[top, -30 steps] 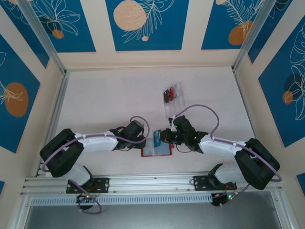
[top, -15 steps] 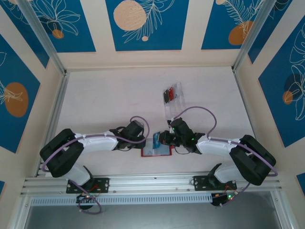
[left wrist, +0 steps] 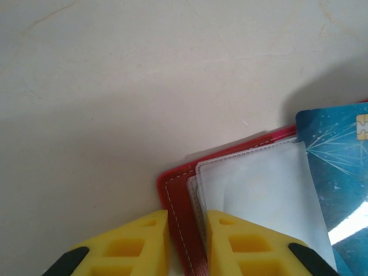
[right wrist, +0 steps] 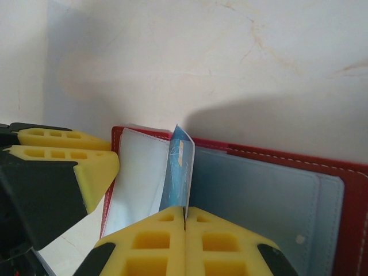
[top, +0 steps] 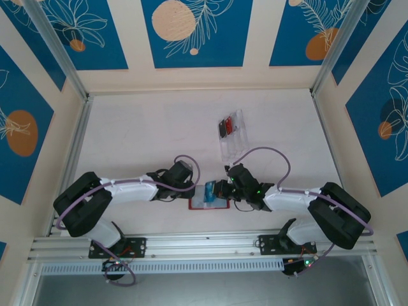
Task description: Put the credit cards into the card holder
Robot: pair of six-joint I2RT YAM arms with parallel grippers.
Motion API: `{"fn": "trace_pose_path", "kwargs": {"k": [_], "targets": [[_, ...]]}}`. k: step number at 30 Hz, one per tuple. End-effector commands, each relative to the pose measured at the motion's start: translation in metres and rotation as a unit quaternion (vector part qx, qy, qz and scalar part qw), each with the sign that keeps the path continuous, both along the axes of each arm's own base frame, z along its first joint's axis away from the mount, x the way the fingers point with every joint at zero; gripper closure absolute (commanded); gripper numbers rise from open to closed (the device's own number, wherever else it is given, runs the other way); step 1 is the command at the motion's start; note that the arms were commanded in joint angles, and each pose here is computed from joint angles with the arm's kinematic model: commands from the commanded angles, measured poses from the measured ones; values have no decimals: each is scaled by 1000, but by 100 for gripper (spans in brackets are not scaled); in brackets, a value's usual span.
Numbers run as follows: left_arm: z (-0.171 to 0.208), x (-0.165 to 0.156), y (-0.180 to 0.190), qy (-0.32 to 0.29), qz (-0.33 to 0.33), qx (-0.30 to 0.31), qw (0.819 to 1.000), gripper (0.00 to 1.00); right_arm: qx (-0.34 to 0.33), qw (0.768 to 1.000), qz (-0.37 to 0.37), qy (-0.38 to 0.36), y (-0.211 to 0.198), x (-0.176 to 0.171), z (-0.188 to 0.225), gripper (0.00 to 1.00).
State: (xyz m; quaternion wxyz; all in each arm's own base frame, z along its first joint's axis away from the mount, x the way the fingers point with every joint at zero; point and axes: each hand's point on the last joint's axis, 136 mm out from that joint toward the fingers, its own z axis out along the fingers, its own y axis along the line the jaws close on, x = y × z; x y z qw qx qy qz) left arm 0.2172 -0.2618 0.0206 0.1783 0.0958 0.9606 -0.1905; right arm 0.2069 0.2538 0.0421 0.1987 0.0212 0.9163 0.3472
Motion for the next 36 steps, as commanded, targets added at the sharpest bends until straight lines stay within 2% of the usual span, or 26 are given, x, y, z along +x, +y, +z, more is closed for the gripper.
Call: {"fn": "trace_pose_path", "kwargs": {"k": [1,21,36], "targets": [[-23,-22,14,41,-21,50,998,79,-34,999,-12,18,-16,-10,-18,100],[-26,-23,13,44,-22,51,998,79,-32,999,12,40,-4,-29,-30,100],[-27,-24,14,45,-22,50,997,79,-6,999,33,19,-3,-37,-19,100]]}}
